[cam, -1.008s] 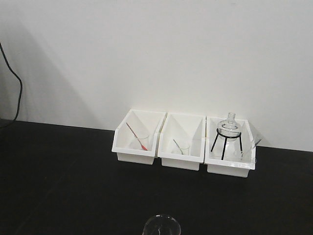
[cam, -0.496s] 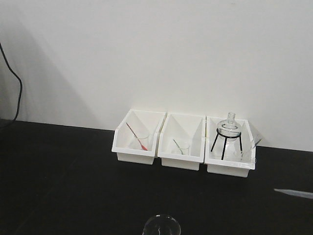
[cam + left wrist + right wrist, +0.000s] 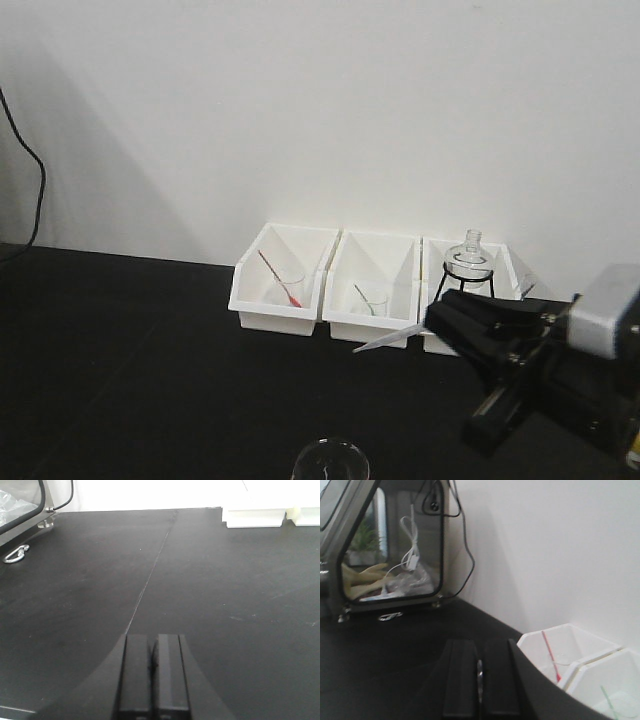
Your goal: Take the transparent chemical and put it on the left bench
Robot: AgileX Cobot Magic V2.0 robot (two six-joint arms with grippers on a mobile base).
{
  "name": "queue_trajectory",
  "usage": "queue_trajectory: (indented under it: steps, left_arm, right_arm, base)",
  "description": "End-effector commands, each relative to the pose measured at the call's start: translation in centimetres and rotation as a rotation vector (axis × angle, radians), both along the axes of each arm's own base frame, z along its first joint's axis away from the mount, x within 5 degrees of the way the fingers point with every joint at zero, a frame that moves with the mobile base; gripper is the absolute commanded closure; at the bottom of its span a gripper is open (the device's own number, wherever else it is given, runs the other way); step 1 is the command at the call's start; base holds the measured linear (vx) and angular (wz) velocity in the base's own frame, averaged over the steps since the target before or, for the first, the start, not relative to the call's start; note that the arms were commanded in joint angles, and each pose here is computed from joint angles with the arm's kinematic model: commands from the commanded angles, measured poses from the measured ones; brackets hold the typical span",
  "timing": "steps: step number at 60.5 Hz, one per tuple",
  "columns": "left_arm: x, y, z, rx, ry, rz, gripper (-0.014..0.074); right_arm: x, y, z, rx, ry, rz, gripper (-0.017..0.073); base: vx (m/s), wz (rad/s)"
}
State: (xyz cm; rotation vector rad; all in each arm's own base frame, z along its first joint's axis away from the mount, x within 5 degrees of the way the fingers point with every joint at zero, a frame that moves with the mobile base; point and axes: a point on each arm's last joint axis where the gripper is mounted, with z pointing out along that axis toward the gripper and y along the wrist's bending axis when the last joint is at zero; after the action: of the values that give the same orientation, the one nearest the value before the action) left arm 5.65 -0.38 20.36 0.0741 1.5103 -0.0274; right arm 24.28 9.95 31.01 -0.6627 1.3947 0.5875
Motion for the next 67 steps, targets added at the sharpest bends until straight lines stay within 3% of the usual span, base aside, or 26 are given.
queue_trajectory:
  steps: [1, 8, 20, 39, 46, 59, 67]
  left_arm:
    - [-0.1, 0.0, 0.3, -0.014, -0.081, -0.001, 0.0597]
    - [-0.1, 0.0, 0.3, -0.014, -0.081, -0.001, 0.0597]
    - [-0.1, 0.0, 0.3, -0.014, -0.081, -0.001, 0.0597]
    - [-0.1, 0.0, 0.3, -0.014, -0.081, -0.001, 0.0597]
    - [-0.1, 0.0, 0.3, -0.014, -0.081, -0.001, 0.0597]
    - [-0.1, 0.0, 0.3, -0.014, -0.081, -0.001, 0.0597]
    - [-0.1, 0.0, 0.3, -0.014, -0.081, -0.001, 0.0597]
  right_arm:
    - [0.3, 1.9, 1.2, -0.014, -0.019, 0.052, 0.0559]
    - [0.8, 3.6, -0.5, -0.098, 0.079, 0.025, 0.0559]
    - [0.8, 4.2, -2.0, -0.223, 0.150, -0.044, 0.0557]
    - [2.7, 5.7, -6.3, -0.231, 0.265, 0.026, 0.0476]
    - [3.0, 6.1, -7.2, -0.200, 0.296, 0.062, 0.0361]
    - [3.2, 6.1, -7.5, -0.185, 0.324, 0.041, 0.0038]
    - [3.1, 6.0, -7.2, -0.170, 0.329, 0.033, -0.0013]
  base:
    - [0.00, 0.00]
    - [0.00, 0.00]
    - [0.00, 0.00]
    - [0.00, 0.00]
    - [0.00, 0.00]
    - [0.00, 0.00]
    - [0.00, 0.00]
